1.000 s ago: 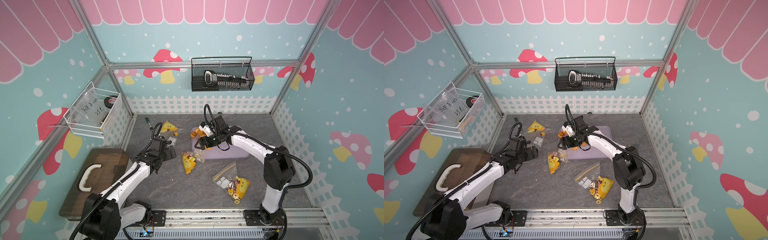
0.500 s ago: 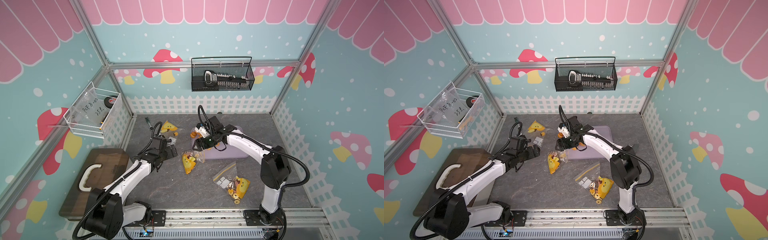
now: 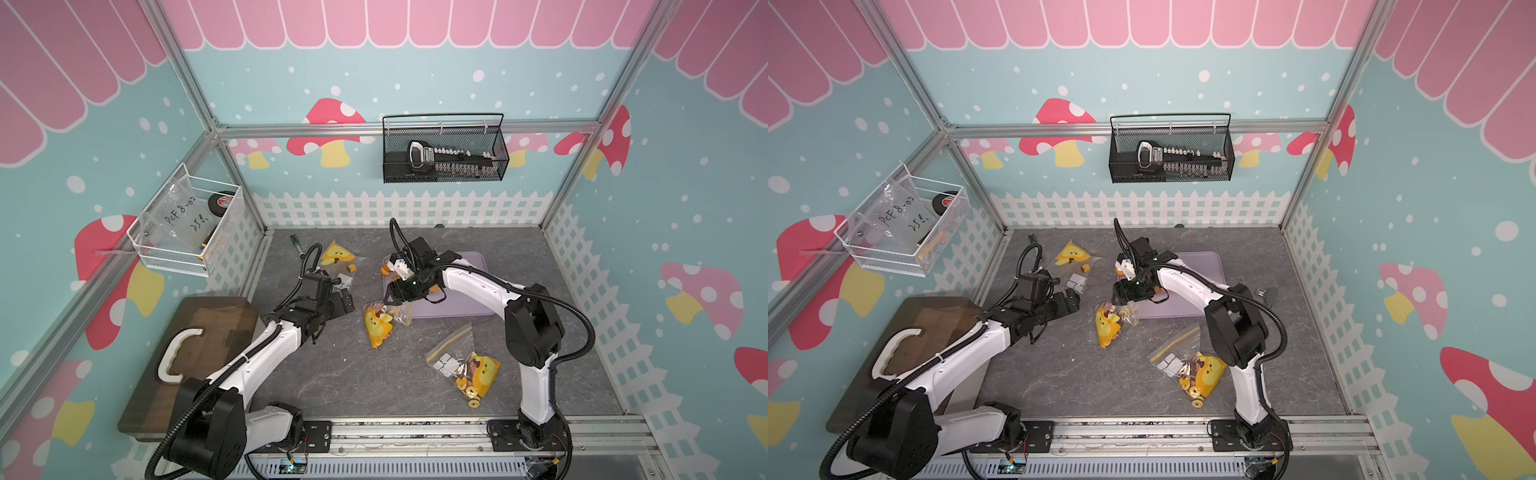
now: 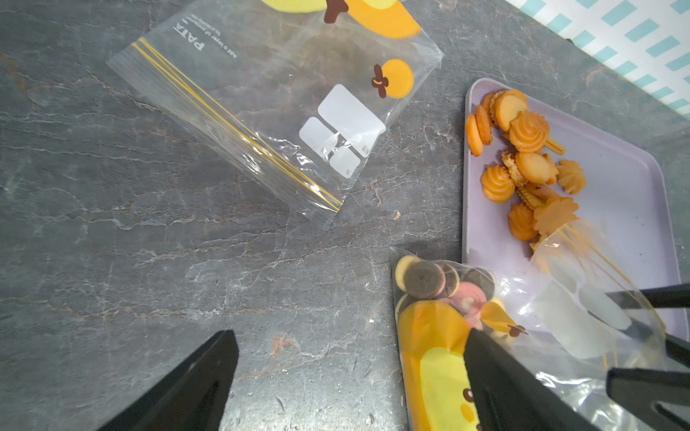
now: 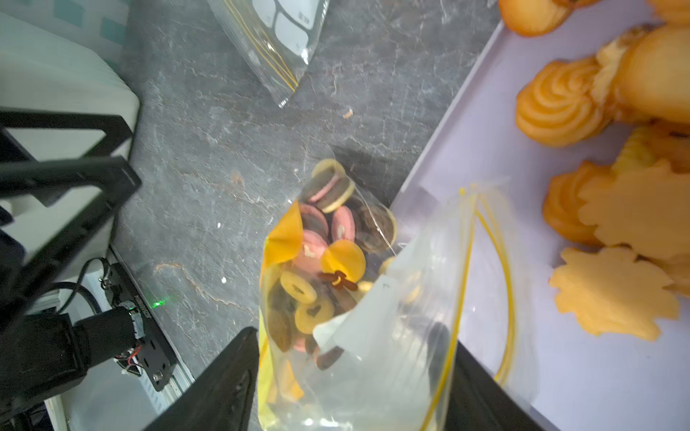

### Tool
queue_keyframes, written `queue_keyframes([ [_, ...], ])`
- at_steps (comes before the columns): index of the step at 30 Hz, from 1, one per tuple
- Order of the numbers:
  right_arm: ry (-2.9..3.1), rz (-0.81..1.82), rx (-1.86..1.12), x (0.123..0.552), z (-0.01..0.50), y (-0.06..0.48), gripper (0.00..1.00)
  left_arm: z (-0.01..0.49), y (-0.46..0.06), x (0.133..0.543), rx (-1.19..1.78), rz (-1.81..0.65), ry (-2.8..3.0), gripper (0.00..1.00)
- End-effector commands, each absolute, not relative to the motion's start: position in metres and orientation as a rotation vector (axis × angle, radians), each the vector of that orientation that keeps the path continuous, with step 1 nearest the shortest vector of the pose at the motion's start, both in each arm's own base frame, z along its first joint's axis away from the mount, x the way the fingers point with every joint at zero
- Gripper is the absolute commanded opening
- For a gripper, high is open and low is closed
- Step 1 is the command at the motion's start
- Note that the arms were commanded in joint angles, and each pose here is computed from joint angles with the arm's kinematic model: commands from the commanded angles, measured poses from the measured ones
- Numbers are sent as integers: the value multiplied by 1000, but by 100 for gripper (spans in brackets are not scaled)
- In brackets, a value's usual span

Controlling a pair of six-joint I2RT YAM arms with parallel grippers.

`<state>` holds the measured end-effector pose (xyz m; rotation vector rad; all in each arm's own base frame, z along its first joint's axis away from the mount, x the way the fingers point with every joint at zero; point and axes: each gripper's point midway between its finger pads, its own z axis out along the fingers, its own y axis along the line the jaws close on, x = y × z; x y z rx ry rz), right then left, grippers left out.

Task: Pour cookies out of the ziploc bag
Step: Adjust the ziploc bag at the center of the board.

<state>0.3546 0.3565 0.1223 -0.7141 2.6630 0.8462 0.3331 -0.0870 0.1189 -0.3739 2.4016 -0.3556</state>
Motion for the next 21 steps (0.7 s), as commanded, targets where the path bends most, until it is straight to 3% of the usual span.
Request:
queue_keyframes([
  [1,2648,932,-702,359,127,374,67,115,-88,332,-406,-389,2398,99],
  [10,2701,992,-654,367,108,387,36,107,-93,333,-430,-434,2402,99],
  [15,2694,980,-641,372,109,389,1,107,-93,334,-429,-437,2396,99],
  [21,2597,997,-671,375,143,390,0,104,-95,339,-443,-448,2390,99],
])
